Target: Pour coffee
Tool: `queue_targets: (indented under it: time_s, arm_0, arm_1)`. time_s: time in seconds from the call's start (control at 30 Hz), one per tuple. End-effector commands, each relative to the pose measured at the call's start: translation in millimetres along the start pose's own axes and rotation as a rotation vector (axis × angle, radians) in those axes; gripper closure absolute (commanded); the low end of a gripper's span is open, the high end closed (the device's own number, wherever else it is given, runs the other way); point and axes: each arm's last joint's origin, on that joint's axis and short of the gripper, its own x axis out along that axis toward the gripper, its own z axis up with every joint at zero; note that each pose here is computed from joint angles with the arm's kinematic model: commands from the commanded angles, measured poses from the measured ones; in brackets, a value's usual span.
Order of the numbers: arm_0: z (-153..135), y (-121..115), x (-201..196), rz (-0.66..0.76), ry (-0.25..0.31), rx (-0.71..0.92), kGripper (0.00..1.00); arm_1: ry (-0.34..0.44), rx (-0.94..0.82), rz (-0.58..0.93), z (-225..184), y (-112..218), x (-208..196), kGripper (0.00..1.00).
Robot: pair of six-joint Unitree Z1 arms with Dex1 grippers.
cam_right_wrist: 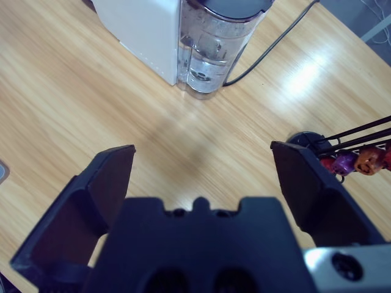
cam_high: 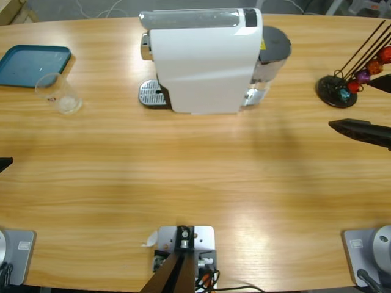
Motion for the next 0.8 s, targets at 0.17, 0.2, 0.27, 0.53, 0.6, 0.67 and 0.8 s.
queue_targets:
  time_s: [0.17, 0.2, 0.27, 0.53, 0.6, 0.67, 0.8]
  arm_0:
    - [-9, -1, 2, -0.018, 0.005, 0.000, 0.013]
    - [-9, -2, 1, -0.024, 0.008, -0.001, 0.013]
    - [-6, -1, 2, -0.027, 0.028, -0.008, 0.009]
    - [74, 17, 36, -0.016, 0.071, -0.084, 0.009]
    - [96, 26, 56, -0.015, 0.102, -0.157, 0.018]
    - [114, 35, 78, -0.012, 0.133, -0.255, 0.018]
    - [149, 50, 118, -0.023, 0.151, -0.400, 0.016]
  arm_1:
    - [0.011, 0.006, 0.001, -9, 2, 2, 0.000]
    - [0.008, 0.007, 0.000, -10, 1, 1, 0.000]
    - [0.018, 0.010, -0.004, -8, 2, 4, 0.000]
    - [0.012, 0.012, -0.004, -10, 2, 3, 0.000]
    - [0.021, 0.011, -0.004, -8, 2, 6, 0.000]
    - [0.026, 0.010, -0.003, -7, 2, 6, 0.000]
    - [0.020, 0.012, -0.004, -8, 2, 5, 0.000]
